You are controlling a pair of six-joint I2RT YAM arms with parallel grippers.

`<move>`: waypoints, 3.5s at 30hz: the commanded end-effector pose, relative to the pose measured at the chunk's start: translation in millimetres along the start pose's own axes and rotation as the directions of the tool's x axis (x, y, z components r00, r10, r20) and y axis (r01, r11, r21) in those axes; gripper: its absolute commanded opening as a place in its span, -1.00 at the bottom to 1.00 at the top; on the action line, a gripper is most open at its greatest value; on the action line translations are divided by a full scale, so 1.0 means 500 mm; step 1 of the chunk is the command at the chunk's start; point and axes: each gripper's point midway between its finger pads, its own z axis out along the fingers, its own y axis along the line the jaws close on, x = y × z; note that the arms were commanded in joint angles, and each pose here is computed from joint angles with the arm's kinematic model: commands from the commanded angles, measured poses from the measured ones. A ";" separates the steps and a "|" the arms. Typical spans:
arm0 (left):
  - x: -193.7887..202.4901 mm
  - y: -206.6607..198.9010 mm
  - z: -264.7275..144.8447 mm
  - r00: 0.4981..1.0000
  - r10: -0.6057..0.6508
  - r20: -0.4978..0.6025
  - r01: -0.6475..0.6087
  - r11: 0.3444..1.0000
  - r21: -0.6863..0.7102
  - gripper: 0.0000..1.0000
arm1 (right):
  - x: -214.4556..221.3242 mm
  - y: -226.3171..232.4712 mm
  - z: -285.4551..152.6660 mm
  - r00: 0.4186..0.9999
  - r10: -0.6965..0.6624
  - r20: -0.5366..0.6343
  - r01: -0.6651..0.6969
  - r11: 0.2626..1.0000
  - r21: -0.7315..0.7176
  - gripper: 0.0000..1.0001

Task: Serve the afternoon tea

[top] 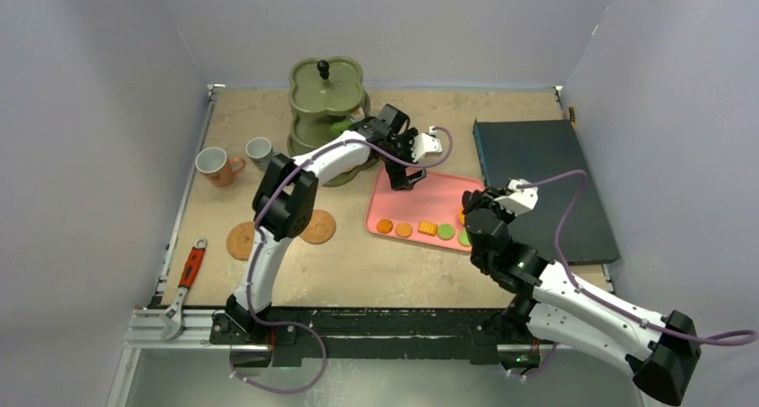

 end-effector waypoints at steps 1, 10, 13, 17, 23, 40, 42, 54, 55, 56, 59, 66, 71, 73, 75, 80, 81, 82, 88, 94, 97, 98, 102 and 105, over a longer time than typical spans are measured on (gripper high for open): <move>-0.094 0.090 0.013 0.978 0.171 0.118 -0.153 0.977 -0.147 0.99 | -0.051 0.003 -0.011 0.998 0.060 0.025 -0.060 0.998 0.001 -0.28; -0.079 0.099 0.067 0.977 0.174 0.125 -0.159 0.980 -0.120 0.78 | -0.066 -0.005 -0.018 0.997 0.068 0.032 -0.068 0.998 0.002 -0.28; -0.048 0.074 0.079 0.985 0.145 0.092 -0.140 0.989 -0.058 0.51 | -0.071 -0.007 -0.020 0.997 0.074 0.037 -0.074 0.997 -0.002 -0.28; -0.007 0.043 0.084 0.993 0.111 0.049 -0.111 0.994 -0.012 0.31 | -0.071 -0.005 -0.019 0.997 0.071 0.040 -0.071 0.997 -0.005 -0.28; 0.024 0.041 0.078 0.997 0.078 0.001 -0.078 0.996 -0.042 -0.01 | -0.072 -0.001 -0.018 0.997 0.071 0.041 -0.070 0.997 -0.010 -0.28; 0.191 0.029 -0.043 0.944 -0.300 -0.135 0.256 0.927 -0.273 -1.00 | -0.051 0.021 -0.006 0.998 0.042 0.039 -0.041 0.998 -0.038 -0.27; 0.211 0.021 -0.057 0.918 -0.377 -0.121 0.325 0.893 -0.312 -1.00 | -0.048 0.025 -0.004 0.998 0.042 0.037 -0.040 0.998 -0.040 -0.28; 0.270 -0.067 -0.105 0.595 -0.800 0.073 0.753 0.524 -0.398 -1.00 | -0.030 0.037 0.013 0.999 0.033 0.037 -0.031 0.998 -0.053 -0.25; 0.263 -0.073 -0.105 0.569 -0.816 0.098 0.779 0.498 -0.381 -1.00 | -0.027 0.038 0.016 0.999 0.031 0.036 -0.029 0.998 -0.053 -0.25; 0.253 -0.078 -0.105 0.547 -0.829 0.120 0.801 0.476 -0.363 -1.00 | -0.025 0.041 0.018 0.999 0.031 0.036 -0.029 0.998 -0.059 -0.25; 0.231 -0.098 -0.103 0.485 -0.864 0.137 0.849 0.427 -0.312 -1.00 | -0.021 0.045 0.029 0.999 0.031 0.038 -0.028 0.997 -0.066 -0.24; 0.174 -0.152 -0.133 0.659 -0.752 0.005 0.746 0.652 -0.134 -0.11 | -0.018 0.057 0.053 0.999 0.026 0.038 -0.023 0.996 -0.087 -0.24; 0.129 -0.198 -0.230 0.910 -0.413 -0.037 0.414 0.910 0.007 0.41 | -0.014 0.066 0.061 0.999 0.034 0.034 -0.031 0.994 -0.106 -0.24; 0.128 -0.219 -0.266 0.986 -0.167 -0.030 0.168 0.984 0.051 0.73 | -0.011 0.071 0.063 0.999 0.035 0.029 -0.032 0.993 -0.112 -0.24; 0.147 -0.240 -0.287 0.996 0.049 -0.076 -0.041 0.994 0.100 0.81 | -0.011 0.076 0.066 0.999 0.035 0.026 -0.031 0.993 -0.115 -0.24; 0.175 -0.251 -0.282 0.923 0.367 -0.117 -0.347 0.924 0.161 0.87 | -0.021 0.085 0.069 0.998 0.054 0.032 -0.049 0.991 -0.121 -0.24; 0.177 -0.256 -0.275 0.905 0.407 -0.120 -0.384 0.906 0.175 0.86 | -0.023 0.085 0.070 0.998 0.057 0.034 -0.053 0.991 -0.120 -0.24; 0.179 -0.260 -0.267 0.892 0.436 -0.121 -0.411 0.892 0.186 0.85 | -0.025 0.086 0.070 0.998 0.061 0.035 -0.056 0.991 -0.120 -0.24; 0.182 -0.269 -0.197 0.791 0.600 -0.121 -0.571 0.794 0.209 0.66 | -0.038 0.080 0.072 0.997 0.066 0.046 -0.061 0.992 -0.108 -0.24; 0.197 -0.253 -0.138 0.745 0.640 -0.187 -0.620 0.768 0.160 0.29 | -0.045 0.072 0.075 0.996 0.063 0.055 -0.057 0.994 -0.095 -0.23; 0.208 -0.255 -0.130 0.756 0.623 -0.201 -0.602 0.783 0.158 0.13 | -0.049 0.071 0.078 0.996 0.060 0.060 -0.055 0.994 -0.094 -0.23; 0.213 -0.256 -0.130 0.759 0.617 -0.208 -0.597 0.787 0.153 0.08 | -0.051 0.071 0.079 0.996 0.058 0.062 -0.052 0.994 -0.094 -0.23; 0.227 -0.253 -0.124 0.775 0.587 -0.236 -0.577 0.808 0.115 -0.14 | -0.054 0.078 0.086 0.996 0.061 0.064 -0.054 0.993 -0.103 -0.23; 0.236 -0.248 -0.115 0.801 0.538 -0.262 -0.537 0.839 0.081 -0.47 | -0.054 0.079 0.088 0.996 0.060 0.064 -0.053 0.993 -0.105 -0.23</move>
